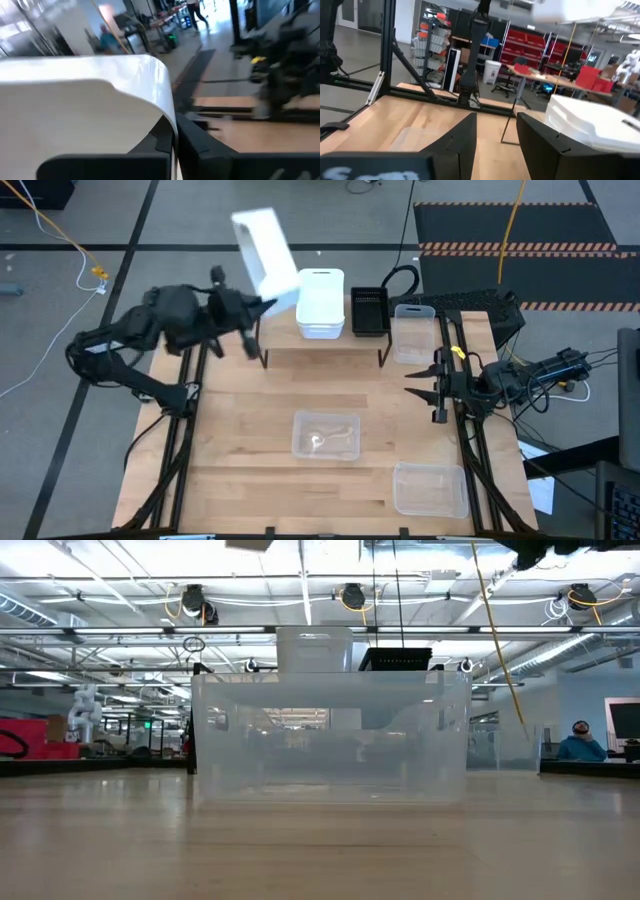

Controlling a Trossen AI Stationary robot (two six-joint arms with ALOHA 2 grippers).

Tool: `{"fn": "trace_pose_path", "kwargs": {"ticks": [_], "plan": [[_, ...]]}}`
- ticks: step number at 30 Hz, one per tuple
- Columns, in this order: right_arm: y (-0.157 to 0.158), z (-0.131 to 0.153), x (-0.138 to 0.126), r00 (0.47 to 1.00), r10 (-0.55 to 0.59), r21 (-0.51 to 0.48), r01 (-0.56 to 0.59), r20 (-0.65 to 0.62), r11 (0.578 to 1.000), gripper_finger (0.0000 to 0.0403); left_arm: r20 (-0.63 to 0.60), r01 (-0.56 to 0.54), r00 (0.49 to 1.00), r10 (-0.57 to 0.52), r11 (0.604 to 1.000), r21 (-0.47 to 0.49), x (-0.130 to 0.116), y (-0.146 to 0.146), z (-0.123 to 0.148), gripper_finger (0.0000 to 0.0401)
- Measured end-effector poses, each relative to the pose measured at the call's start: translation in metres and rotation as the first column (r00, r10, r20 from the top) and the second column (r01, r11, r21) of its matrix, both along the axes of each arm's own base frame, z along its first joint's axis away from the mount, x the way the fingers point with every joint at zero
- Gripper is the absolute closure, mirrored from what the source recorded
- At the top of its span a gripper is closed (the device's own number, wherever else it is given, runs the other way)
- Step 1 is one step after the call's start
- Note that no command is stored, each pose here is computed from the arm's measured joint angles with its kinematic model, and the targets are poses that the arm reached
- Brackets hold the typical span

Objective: Stack baskets on shelf by color
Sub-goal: Stack the white bin on the white bin on the shelf

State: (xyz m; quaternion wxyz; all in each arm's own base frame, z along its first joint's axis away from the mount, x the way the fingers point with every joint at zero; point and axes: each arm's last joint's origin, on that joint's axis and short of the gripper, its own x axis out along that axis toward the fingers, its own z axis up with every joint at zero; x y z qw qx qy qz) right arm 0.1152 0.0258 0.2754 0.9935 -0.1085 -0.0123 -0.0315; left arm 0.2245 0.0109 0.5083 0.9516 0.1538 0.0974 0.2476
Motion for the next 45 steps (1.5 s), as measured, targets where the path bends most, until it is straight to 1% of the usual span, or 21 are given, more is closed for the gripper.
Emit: {"fn": "trace_pose_path", "kwargs": {"ticks": [3, 5, 8, 11, 15, 18, 20, 24, 28, 31, 34, 39, 41, 45], "plan": [[0.000, -0.003, 0.000, 1.000, 0.000, 0.023, 0.001, -0.024, 1.000, 0.0271, -0.072, -0.017, 0.997, 0.026, 0.993, 0.118, 0.019, 0.011, -0.006, 0.0397], [0.000, -0.004, 0.000, 0.999, 0.000, 0.038, 0.001, -0.033, 0.999, 0.0271, -0.124, -0.022, 0.991, 0.042, 0.987, 0.158, 0.032, 0.020, -0.013, 0.0396], [0.000, -0.005, 0.000, 0.999, 0.000, 0.058, 0.002, -0.044, 0.998, 0.0271, -0.193, -0.003, 0.981, 0.035, 0.987, 0.162, 0.052, 0.035, -0.027, 0.0392], [0.000, -0.011, 0.001, 0.999, -0.002, 0.064, 0.005, -0.053, 0.998, 0.0271, -0.238, 0.043, 0.971, -0.009, 0.989, 0.139, 0.068, 0.048, -0.040, 0.0397], [-0.002, -0.021, 0.003, 0.994, -0.091, 0.055, 0.094, -0.062, 0.994, 0.0271, -0.311, 0.025, 0.950, 0.022, 0.989, 0.145, 0.080, 0.066, -0.054, 0.0394], [-0.004, -0.024, 0.003, 0.985, -0.157, 0.053, 0.160, -0.068, 0.986, 0.0271, -0.372, -0.018, 0.926, 0.065, 0.992, 0.127, 0.081, 0.083, -0.065, 0.0396], [-0.005, -0.025, 0.003, 0.984, -0.166, 0.061, 0.170, -0.069, 0.984, 0.0271, -0.395, -0.033, 0.916, 0.071, 0.994, 0.102, 0.081, 0.092, -0.070, 0.0397], [-0.005, -0.026, 0.003, 0.983, -0.173, 0.079, 0.178, -0.070, 0.981, 0.0271, -0.422, 0.003, 0.906, 0.006, 1.000, 0.022, 0.077, 0.104, -0.077, 0.0394], [-0.006, -0.026, 0.003, 0.982, -0.176, 0.084, 0.182, -0.069, 0.980, 0.0271, -0.416, 0.084, 0.904, -0.096, 0.995, -0.047, 0.075, 0.107, -0.079, 0.0397], [-0.006, -0.026, 0.003, 0.981, -0.179, 0.087, 0.185, -0.069, 0.979, 0.0271, -0.421, 0.124, 0.897, -0.136, 0.991, -0.055, 0.075, 0.106, -0.079, 0.0392], [-0.007, -0.026, 0.004, 0.981, -0.184, 0.094, 0.190, -0.068, 0.977, 0.0271, -0.442, 0.135, 0.886, -0.139, 0.990, -0.040, 0.074, 0.106, -0.080, 0.0390], [-0.008, -0.025, 0.004, 0.979, -0.191, 0.104, 0.198, -0.067, 0.975, 0.0271, -0.441, 0.130, 0.887, -0.135, 0.991, -0.041, 0.074, 0.106, -0.080, 0.0396], [-0.008, -0.025, 0.004, 0.978, -0.196, 0.106, 0.202, -0.067, 0.974, 0.0271, -0.433, 0.124, 0.891, -0.133, 0.991, -0.049, 0.075, 0.106, -0.080, 0.0389], [-0.009, -0.025, 0.004, 0.977, -0.204, 0.108, 0.210, -0.064, 0.972, 0.0271, -0.431, 0.116, 0.893, -0.131, 0.991, -0.061, 0.074, 0.106, -0.080, 0.0359]]}}
